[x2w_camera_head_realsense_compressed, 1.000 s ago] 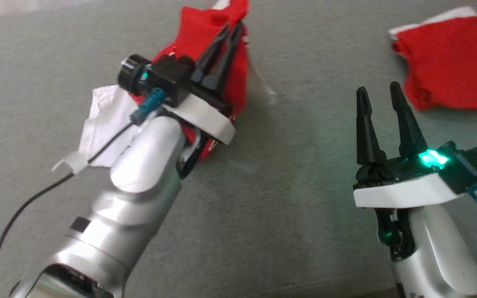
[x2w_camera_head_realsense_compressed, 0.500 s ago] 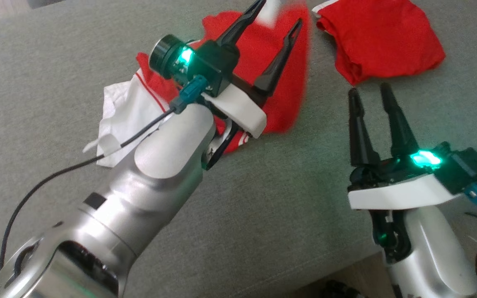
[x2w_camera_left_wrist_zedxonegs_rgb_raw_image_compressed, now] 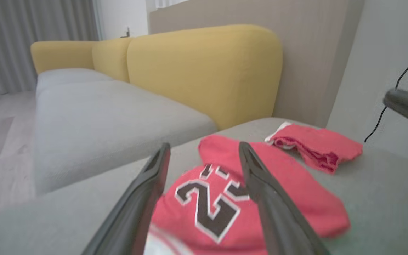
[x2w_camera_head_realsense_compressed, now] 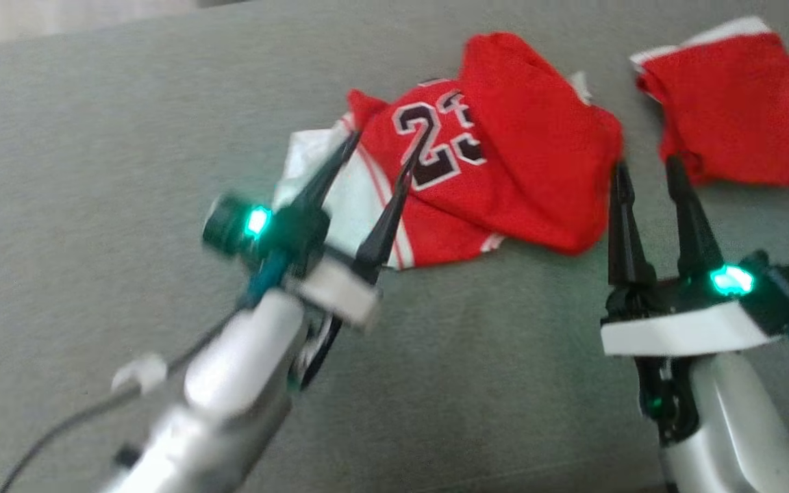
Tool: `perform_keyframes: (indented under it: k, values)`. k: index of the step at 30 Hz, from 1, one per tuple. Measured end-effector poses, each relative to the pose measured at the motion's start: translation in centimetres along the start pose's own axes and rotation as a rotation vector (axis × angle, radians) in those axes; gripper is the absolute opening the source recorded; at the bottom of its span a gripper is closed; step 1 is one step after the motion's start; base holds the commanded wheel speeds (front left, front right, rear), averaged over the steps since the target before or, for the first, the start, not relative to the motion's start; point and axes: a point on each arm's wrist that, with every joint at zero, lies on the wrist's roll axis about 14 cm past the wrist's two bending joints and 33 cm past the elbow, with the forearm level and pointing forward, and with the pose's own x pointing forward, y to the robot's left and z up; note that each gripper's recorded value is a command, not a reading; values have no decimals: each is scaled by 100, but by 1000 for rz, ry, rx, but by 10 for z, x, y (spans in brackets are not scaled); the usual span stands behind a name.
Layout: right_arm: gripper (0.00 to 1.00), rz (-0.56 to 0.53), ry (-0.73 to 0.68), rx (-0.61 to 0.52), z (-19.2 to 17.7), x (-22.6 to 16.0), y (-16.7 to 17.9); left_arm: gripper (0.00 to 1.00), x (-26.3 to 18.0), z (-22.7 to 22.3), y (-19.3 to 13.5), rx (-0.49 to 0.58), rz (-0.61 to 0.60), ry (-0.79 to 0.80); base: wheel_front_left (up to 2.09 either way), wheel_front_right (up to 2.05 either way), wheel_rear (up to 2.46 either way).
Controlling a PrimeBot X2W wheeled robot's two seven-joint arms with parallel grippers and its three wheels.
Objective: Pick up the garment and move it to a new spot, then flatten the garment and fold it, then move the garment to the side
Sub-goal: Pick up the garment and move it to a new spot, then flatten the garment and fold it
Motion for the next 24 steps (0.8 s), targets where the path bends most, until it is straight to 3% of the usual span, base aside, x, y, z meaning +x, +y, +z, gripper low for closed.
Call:
perform_keyframes:
  k: [7, 12, 24]
  values:
    - [100, 71, 51, 10, -17, -5, 27, 100, -91, -32, 26, -47, 214, 75, 0, 0, 0]
    - [100, 114, 41, 19, -14, -2, 42, 100, -124, -28, 30, -50, 294, 57, 0, 0, 0]
    - [100, 61, 62, 8, -20, -7, 23, 100, -90, -32, 1, 5, 108, 65, 0, 0, 0]
